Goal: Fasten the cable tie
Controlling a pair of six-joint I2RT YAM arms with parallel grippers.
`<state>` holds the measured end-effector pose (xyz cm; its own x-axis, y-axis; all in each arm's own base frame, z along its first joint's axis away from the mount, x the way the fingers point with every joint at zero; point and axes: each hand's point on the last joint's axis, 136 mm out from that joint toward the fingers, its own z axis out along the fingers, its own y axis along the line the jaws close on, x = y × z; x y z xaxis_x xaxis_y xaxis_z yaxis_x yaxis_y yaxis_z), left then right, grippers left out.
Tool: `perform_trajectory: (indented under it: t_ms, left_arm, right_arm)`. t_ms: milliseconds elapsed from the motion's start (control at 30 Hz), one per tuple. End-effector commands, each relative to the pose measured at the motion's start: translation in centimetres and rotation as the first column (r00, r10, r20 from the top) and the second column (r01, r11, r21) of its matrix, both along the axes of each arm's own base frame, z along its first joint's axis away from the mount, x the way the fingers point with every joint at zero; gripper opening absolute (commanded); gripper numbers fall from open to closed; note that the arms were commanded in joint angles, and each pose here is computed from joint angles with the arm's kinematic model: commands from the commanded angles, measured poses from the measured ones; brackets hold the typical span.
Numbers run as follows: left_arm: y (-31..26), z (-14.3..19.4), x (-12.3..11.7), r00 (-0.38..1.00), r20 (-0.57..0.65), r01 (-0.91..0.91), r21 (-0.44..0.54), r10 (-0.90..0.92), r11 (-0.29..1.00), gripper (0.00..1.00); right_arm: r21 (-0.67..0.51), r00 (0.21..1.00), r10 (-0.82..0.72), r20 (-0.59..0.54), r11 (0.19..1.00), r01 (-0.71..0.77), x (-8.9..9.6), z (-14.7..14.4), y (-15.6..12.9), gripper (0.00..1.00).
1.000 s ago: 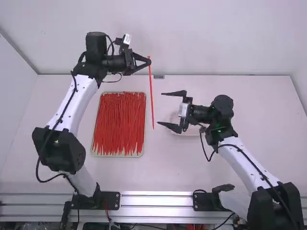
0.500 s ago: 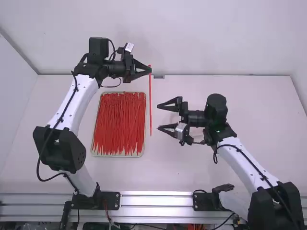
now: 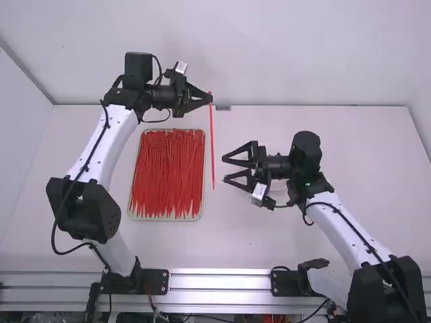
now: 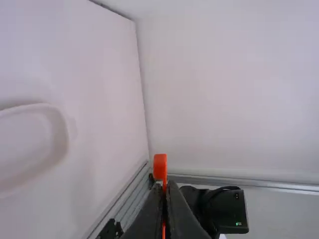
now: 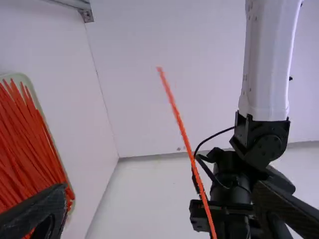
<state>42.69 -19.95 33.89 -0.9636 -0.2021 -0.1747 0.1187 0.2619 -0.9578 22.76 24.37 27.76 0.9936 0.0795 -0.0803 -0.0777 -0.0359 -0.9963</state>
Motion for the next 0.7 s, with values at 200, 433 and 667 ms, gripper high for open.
perform_trajectory:
  t_ms: [200, 433, 667]
  left_arm:
    - [-1.6, 0.0, -1.3, 0.997, -0.053, 0.048, -0.026, -0.049, 0.999, 0.02]
    - [-1.7, -2.7, -1.8, 0.993, -0.105, 0.059, -0.019, -0.06, 0.998, 0.02]
    - [-1.9, -4.4, -1.6, 0.994, -0.087, 0.068, -0.032, -0.071, 0.997, 0.02]
  right_arm:
    - [0.022, 0.979, 0.092, 0.183, 0.995, -0.098, -2.2, 0.8, 1.5, 0.92]
    - [0.031, 0.978, 0.097, 0.182, 0.994, -0.104, -2.3, 1.3, 1.6, 0.79]
    - [0.027, 0.986, 0.103, 0.132, 0.994, -0.108, -2.4, 1.3, 1.6, 0.52]
